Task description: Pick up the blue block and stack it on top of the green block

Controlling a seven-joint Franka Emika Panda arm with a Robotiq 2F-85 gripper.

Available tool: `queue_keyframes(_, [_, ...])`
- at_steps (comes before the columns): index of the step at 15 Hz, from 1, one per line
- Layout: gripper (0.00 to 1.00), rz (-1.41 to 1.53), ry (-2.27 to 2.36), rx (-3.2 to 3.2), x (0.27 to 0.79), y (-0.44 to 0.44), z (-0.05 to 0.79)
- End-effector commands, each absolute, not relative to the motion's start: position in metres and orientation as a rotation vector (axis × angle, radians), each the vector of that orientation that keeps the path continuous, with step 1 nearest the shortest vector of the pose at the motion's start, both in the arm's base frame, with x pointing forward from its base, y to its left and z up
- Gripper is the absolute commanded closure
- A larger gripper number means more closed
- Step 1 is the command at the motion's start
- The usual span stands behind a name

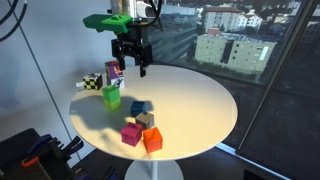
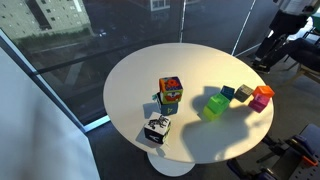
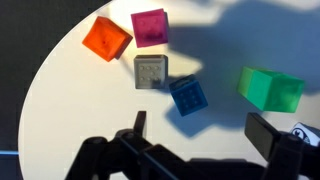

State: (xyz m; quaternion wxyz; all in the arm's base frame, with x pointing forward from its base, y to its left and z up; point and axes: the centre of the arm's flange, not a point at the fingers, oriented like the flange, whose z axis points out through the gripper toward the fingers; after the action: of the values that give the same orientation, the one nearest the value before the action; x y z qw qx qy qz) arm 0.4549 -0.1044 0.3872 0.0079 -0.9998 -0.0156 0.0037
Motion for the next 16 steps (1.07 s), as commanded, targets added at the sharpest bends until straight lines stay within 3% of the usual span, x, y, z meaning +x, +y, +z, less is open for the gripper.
queue_keyframes(1, [0.0, -0.002, -0.088, -3.123, 0.481, -0.112, 0.361])
queue_keyframes(16, [0.0, 0.174, -0.255, -3.109, 0.518, -0.1, 0.267])
